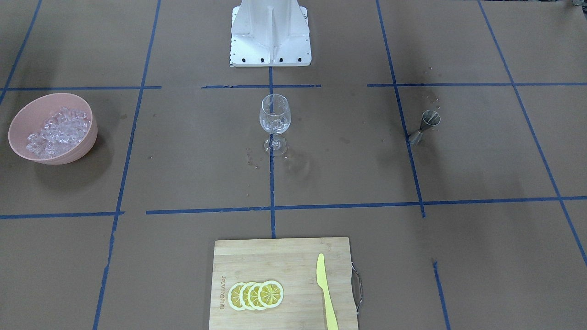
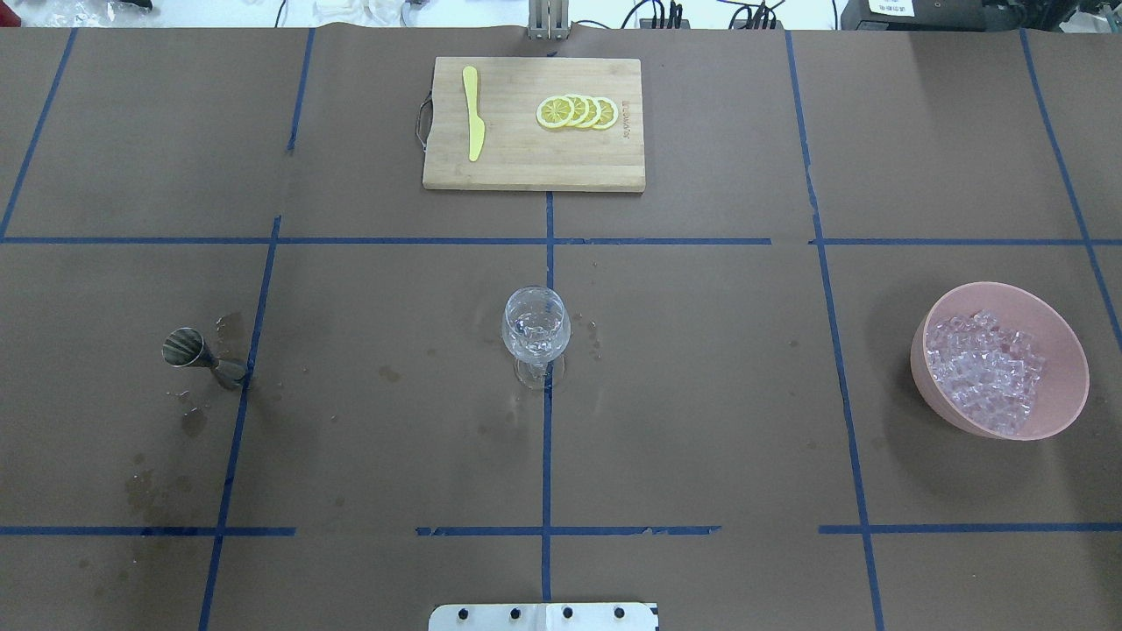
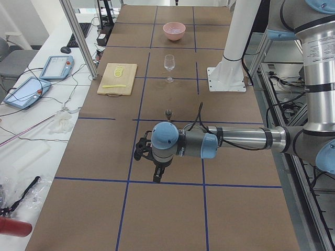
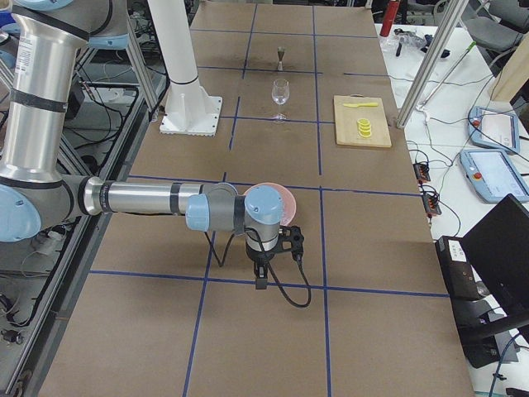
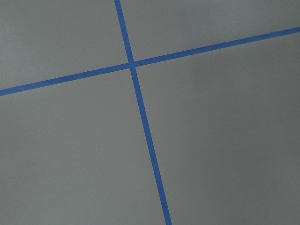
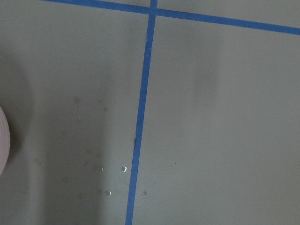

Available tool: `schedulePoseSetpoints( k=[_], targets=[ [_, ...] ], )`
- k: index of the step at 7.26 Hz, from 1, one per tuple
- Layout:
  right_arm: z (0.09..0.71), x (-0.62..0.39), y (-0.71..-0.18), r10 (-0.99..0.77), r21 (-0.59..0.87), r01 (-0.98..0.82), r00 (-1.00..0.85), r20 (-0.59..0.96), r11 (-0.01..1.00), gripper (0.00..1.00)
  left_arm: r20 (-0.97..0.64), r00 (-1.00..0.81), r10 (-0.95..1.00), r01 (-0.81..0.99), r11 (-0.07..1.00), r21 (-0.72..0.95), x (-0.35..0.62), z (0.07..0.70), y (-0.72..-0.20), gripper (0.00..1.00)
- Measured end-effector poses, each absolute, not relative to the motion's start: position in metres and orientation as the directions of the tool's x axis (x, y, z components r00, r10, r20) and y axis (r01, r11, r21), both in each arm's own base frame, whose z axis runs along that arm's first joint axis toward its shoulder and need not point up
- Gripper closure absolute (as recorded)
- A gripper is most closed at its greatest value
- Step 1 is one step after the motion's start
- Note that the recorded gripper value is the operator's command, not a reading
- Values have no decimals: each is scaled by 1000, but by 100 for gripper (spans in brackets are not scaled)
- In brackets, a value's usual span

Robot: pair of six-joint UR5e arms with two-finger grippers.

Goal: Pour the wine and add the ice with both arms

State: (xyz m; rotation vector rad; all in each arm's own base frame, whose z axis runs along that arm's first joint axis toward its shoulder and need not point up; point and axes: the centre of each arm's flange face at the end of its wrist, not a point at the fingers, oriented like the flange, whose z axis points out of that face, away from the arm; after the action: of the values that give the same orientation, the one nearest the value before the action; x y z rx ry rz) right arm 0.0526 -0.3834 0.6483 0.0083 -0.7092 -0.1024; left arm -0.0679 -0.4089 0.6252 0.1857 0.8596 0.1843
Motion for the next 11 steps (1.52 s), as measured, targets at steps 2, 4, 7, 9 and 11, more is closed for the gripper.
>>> schedulePoseSetpoints(
  k=[2,4,7,9,11],
  targets=[
    [649,54,-383,-92,39,87,753,651,995,0,-732,644,223,-87,972,220,-68,631,-406,0],
    [649,54,-383,-91,40,86,752,653,996,0,-697,688,201,-97,978,187,-71,646,-394,0],
    [648,54,-383,-91,40,86,752,652,996,0,-684,711,161,-96,987,133,-72,655,-391,0],
    [649,54,-383,-90,39,86,753,652,996,0,-689,716,110,-65,994,92,-72,654,-394,0],
    [649,54,-383,-90,38,86,753,652,996,0,-690,717,102,-54,994,91,-72,651,-397,0]
  ],
)
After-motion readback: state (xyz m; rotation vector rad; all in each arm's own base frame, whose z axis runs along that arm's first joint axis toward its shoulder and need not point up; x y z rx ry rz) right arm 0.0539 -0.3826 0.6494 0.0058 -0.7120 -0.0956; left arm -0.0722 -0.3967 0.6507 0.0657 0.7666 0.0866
